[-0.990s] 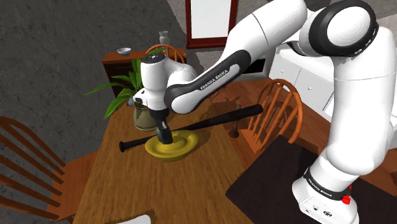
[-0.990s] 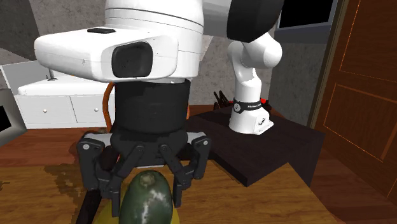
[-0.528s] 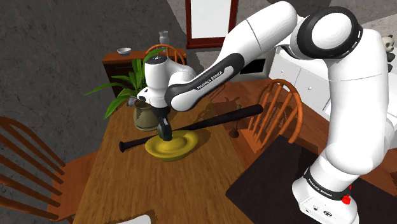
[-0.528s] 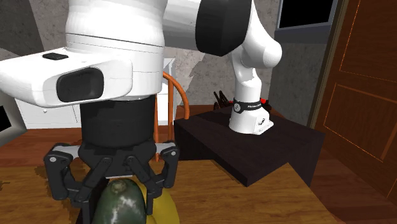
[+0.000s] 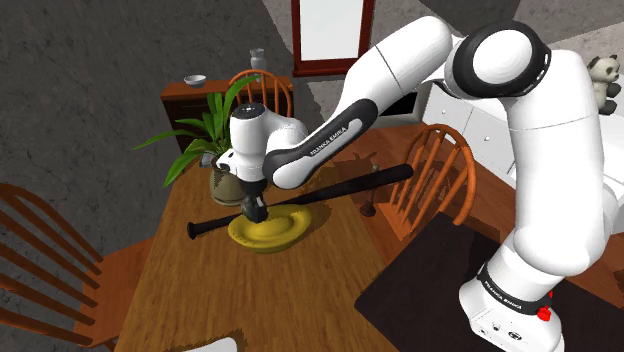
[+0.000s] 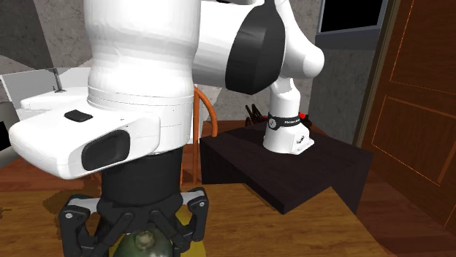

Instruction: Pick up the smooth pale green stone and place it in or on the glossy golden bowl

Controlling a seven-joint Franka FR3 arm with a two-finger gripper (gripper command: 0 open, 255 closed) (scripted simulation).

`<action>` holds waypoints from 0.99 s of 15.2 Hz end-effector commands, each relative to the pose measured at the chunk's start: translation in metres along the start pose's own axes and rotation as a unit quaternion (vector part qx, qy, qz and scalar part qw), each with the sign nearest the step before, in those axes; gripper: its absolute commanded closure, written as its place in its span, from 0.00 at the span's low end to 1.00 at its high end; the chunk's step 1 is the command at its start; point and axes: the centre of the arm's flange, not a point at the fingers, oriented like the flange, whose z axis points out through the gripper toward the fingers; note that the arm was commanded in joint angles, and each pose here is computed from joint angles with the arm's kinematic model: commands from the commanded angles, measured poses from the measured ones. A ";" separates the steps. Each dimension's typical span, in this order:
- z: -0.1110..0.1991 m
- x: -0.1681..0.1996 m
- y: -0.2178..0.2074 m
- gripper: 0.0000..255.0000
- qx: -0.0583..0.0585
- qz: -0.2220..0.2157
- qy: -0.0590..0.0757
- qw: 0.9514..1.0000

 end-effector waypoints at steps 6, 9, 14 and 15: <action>0.026 -0.008 -0.003 1.00 0.008 0.002 -0.010 1.000; 0.026 -0.008 -0.003 1.00 0.008 0.002 -0.010 1.000; 0.028 -0.008 -0.002 0.00 0.008 0.002 -0.010 1.000; 0.028 -0.008 -0.002 0.00 0.008 0.002 -0.010 1.000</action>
